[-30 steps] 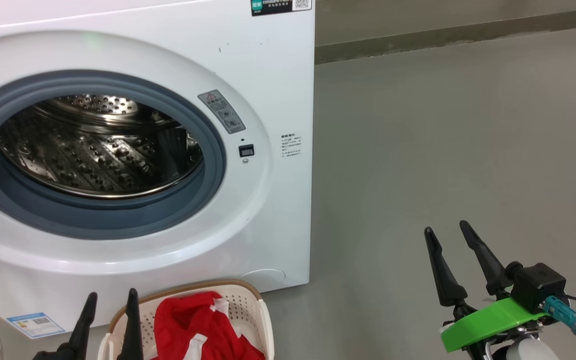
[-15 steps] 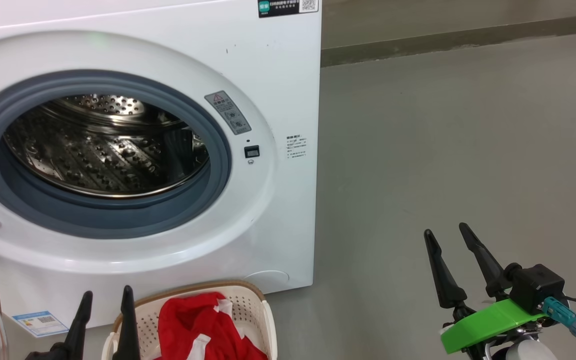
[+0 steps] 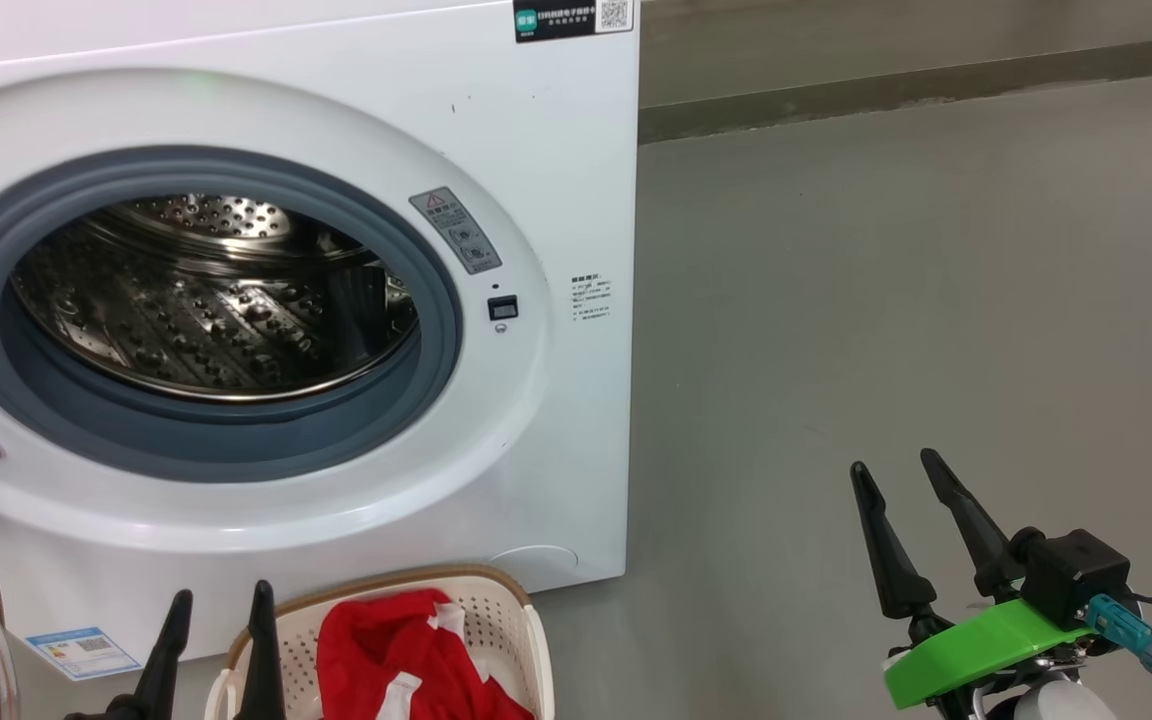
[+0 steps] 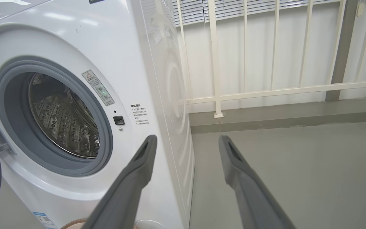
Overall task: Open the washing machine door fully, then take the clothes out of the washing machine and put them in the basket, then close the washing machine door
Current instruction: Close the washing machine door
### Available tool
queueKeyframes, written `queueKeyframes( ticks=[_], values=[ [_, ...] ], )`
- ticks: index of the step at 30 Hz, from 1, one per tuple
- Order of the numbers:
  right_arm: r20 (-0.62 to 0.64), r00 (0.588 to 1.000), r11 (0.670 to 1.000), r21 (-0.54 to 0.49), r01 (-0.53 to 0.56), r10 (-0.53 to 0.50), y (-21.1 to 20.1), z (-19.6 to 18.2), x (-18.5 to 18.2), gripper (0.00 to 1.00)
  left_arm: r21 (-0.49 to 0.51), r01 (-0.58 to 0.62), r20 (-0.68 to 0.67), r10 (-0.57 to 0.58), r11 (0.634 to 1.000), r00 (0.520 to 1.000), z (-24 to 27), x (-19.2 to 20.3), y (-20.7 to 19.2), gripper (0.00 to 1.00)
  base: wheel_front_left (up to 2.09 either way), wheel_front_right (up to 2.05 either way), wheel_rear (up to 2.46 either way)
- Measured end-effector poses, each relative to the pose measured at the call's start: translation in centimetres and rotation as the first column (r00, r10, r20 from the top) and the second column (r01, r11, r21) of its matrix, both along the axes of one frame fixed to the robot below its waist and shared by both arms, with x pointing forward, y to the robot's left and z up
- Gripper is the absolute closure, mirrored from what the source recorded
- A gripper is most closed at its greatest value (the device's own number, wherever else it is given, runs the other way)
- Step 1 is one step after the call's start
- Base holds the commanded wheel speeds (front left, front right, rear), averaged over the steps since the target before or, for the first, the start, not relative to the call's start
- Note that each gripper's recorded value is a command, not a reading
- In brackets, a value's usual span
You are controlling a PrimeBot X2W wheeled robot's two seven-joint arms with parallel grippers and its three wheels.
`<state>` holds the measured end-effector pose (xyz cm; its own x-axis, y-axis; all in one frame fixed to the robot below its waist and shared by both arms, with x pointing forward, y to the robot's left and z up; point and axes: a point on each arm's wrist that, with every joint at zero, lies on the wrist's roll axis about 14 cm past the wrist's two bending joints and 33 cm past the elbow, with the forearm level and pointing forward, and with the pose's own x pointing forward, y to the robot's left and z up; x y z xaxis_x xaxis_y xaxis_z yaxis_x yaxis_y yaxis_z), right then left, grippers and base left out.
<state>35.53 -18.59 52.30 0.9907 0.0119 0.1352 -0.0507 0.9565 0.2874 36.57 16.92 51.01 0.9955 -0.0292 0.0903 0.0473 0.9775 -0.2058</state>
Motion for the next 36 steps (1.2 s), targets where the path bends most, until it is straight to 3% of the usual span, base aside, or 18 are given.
queueKeyframes(
  ticks=[21,36],
  values=[
    [-0.011,1.0,1.0,-0.006,-0.004,0.004,-0.03,-0.33,0.1,0.0,-0.003,0.023,-0.002,-0.023,1.0,1.0,-0.1,-0.07,-0.58,0.0,-1.43,1.43,0.0],
    [-0.011,0.999,0.999,-0.021,-0.032,0.031,0.58,-0.3,0.27,0.0,0.011,-0.017,0.018,0.017,1.0,1.0,0.6,-0.42,0.39,0.0,-0.23,0.23,0.0]
  ],
)
